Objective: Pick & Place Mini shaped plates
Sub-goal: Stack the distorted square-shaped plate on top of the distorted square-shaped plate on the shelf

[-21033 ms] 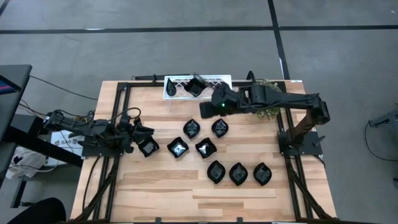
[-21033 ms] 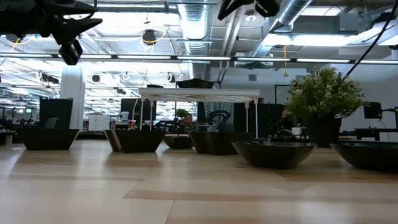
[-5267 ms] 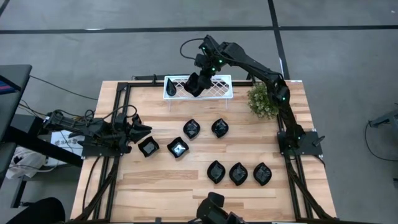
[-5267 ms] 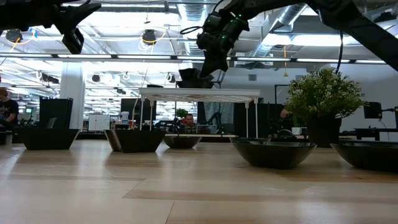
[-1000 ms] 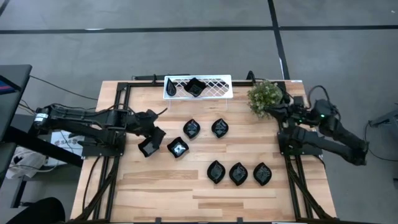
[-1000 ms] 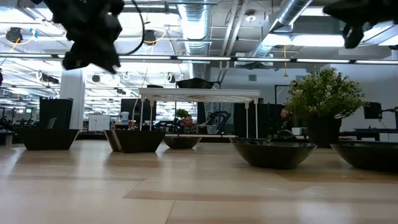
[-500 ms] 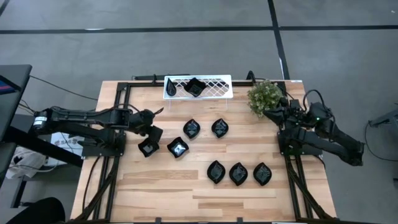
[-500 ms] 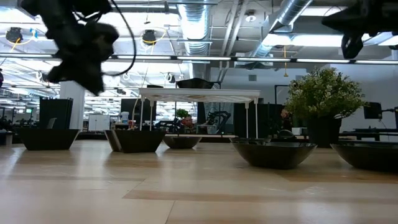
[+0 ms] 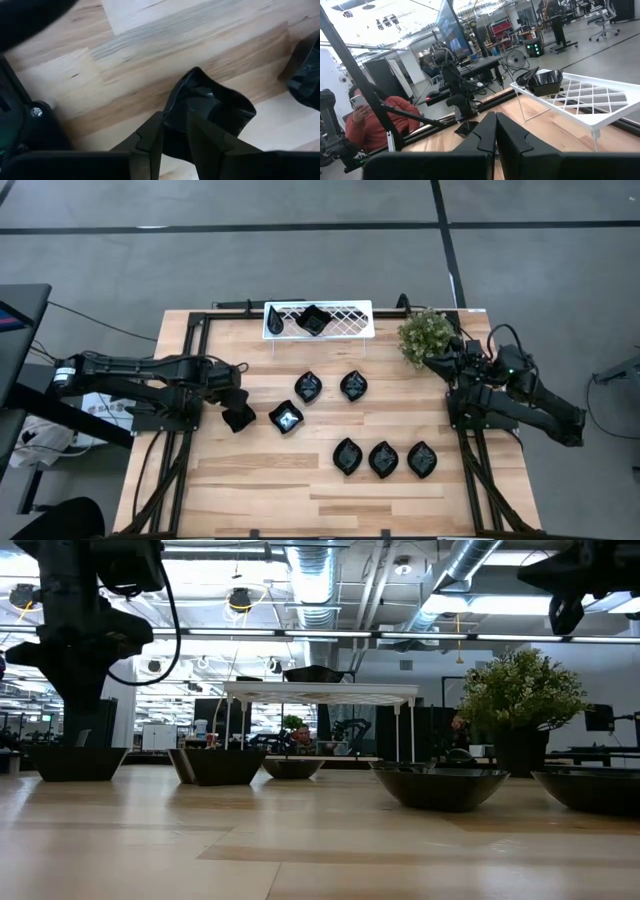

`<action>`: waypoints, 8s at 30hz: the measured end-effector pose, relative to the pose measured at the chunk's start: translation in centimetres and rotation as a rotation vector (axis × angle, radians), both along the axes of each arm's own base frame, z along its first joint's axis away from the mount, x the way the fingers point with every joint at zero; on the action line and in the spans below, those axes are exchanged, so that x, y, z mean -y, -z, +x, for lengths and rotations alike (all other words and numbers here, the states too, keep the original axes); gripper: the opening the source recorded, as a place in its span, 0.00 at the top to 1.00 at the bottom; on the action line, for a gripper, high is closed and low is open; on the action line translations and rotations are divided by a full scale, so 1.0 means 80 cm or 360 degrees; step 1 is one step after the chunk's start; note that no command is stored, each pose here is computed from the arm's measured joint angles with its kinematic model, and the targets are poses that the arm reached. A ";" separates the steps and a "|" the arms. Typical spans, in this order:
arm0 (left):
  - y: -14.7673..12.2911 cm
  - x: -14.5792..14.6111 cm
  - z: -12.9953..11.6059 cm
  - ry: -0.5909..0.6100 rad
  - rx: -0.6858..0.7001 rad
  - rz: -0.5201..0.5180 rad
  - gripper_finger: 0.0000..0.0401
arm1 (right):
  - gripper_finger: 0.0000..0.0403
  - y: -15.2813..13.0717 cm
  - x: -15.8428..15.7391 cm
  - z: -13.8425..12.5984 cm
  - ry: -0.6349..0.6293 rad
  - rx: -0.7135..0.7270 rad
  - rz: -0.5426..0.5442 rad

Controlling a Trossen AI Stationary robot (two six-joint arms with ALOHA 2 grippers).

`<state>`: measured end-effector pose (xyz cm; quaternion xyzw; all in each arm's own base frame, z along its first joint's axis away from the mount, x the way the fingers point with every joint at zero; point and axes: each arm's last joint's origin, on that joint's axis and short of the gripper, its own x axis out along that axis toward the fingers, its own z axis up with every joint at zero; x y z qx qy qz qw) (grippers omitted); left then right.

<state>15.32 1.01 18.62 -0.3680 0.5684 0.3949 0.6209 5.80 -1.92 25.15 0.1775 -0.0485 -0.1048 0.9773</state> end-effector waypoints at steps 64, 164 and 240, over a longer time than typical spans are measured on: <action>0.061 0.021 -0.005 0.0359 -0.0027 0.0103 0.50 | 0.99 0.001 0.000 0.000 0.0011 -0.0006 0.0060; -0.131 -0.040 0.140 0.0627 0.1088 0.0523 0.99 | 0.99 0.002 0.000 0.000 0.0010 -0.0011 0.0061; -0.128 -0.288 0.242 0.0562 0.0682 0.0369 0.99 | 0.99 0.007 0.005 -0.001 0.0207 -0.0114 -0.0050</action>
